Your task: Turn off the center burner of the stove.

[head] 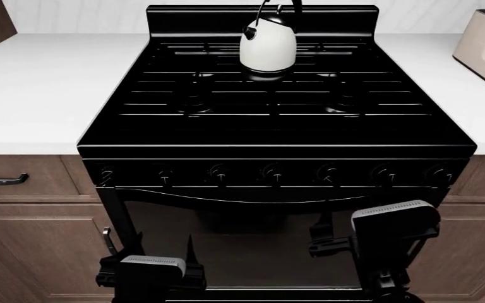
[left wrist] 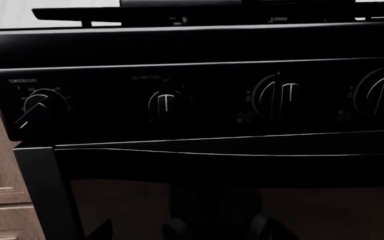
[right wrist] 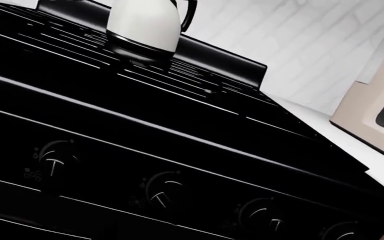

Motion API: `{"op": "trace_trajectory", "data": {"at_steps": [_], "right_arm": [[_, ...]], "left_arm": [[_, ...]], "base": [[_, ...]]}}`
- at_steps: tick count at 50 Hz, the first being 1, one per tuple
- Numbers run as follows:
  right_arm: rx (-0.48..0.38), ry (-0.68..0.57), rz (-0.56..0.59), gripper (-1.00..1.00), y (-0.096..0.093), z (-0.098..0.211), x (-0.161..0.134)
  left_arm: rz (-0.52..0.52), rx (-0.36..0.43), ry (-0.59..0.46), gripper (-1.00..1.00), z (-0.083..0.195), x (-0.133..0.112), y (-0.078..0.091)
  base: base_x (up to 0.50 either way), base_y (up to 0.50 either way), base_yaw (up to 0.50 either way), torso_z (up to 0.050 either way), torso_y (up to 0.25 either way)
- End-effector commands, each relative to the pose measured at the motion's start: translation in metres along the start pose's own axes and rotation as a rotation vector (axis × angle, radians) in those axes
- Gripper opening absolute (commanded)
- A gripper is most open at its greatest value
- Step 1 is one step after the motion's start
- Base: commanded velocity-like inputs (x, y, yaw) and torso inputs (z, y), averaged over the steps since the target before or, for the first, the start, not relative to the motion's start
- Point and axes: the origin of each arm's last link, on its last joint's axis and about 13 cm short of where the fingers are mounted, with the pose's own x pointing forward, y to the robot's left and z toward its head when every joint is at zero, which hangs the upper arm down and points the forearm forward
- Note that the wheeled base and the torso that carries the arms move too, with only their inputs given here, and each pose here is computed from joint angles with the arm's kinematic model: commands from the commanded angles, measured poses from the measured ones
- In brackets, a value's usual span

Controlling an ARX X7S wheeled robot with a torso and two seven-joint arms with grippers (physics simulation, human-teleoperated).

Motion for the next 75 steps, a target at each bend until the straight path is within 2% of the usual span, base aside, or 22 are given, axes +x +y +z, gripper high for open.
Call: {"op": "trace_trajectory", "data": {"at_steps": [1, 14, 30, 64, 75], "right_arm": [[-0.097, 0.021, 0.012, 1.00, -0.012, 0.001, 0.009], [-0.195, 0.053, 0.096, 1.00, -0.016, 0.001, 0.026], [-0.241, 0.105, 0.144, 1.00, -0.018, -0.003, 0.043], [-0.299, 0.147, 0.120, 1.00, -0.023, -0.012, 0.070], [-0.323, 0.146, 0.114, 1.00, -0.022, -0.012, 0.070]], "left_arm": [[0.000, 0.007, 0.007, 1.00, -0.002, 0.000, 0.000], [0.004, 0.009, 0.015, 1.00, -0.004, 0.002, 0.000], [0.003, 0.010, 0.019, 1.00, -0.004, 0.002, 0.000], [0.003, 0.007, 0.026, 1.00, -0.005, 0.002, 0.000], [0.003, 0.007, 0.028, 1.00, -0.005, 0.003, 0.000]], "base": [[0.00, 0.00, 0.00, 0.000, 0.000], [0.00, 0.00, 0.00, 0.000, 0.000], [0.00, 0.00, 0.00, 0.000, 0.000], [0.00, 0.00, 0.00, 0.000, 0.000], [0.00, 0.00, 0.00, 0.000, 0.000]]}}
